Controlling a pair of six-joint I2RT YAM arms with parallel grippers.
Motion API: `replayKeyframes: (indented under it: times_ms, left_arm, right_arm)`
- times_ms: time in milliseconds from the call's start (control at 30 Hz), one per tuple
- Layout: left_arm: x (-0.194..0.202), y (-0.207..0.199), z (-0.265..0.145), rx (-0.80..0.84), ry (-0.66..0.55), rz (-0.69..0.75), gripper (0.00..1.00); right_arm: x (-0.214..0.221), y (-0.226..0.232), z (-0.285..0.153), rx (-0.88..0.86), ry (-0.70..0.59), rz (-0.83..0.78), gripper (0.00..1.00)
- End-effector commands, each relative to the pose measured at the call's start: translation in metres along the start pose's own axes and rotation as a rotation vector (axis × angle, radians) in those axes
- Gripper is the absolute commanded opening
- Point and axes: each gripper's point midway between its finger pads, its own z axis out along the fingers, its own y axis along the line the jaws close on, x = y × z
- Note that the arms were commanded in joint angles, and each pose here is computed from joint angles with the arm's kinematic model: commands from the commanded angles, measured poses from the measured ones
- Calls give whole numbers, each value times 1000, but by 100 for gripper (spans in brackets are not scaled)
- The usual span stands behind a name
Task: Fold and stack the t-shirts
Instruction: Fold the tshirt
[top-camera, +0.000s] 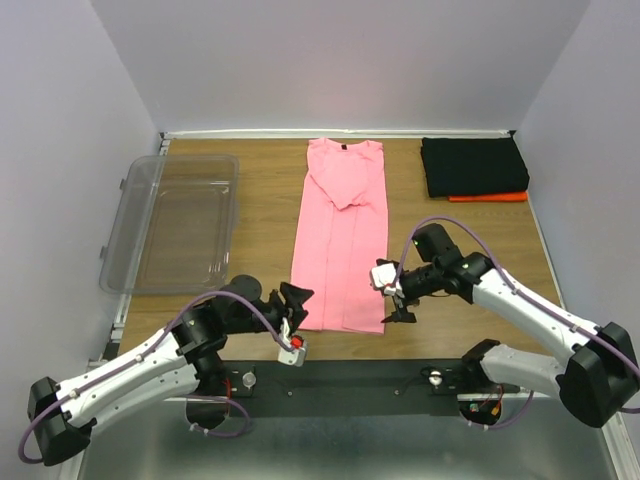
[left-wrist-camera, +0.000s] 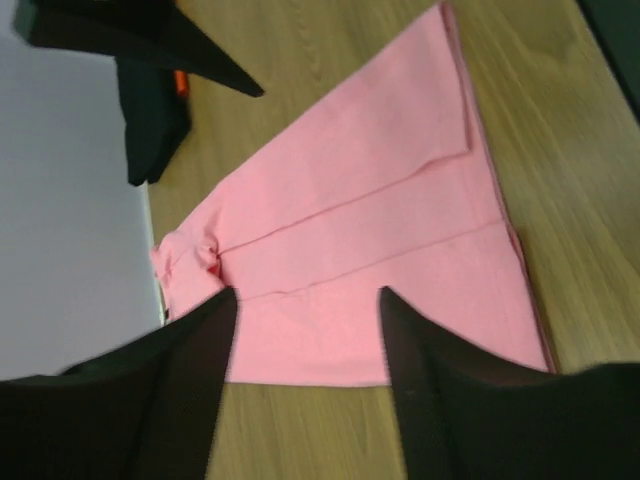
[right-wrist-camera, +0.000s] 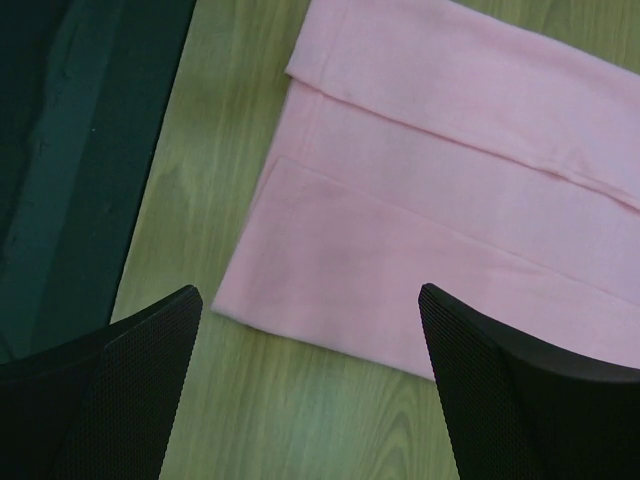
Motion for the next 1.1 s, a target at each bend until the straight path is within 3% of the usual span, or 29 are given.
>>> replayKeyframes:
  times_ms: [0,133,333,667,1067]
  left_arm:
    - [5,-44,8,176,5,51,51]
    - [7,-82,19,346,10,81,49]
    - [25,-119,13,477,66,110,54]
    - [40,-116,26,474,152,60,51]
    - [56,-112,34,475,257,-57,48]
  right_arm:
    - [9,-7,0,48,82,70,96]
    - [10,-8,4,36,93,86,96]
    - [11,5,17,-17,119,67,95]
    - [11,9,29,-19,169,33,94]
    - [-6,13,14,32,118,-52,95]
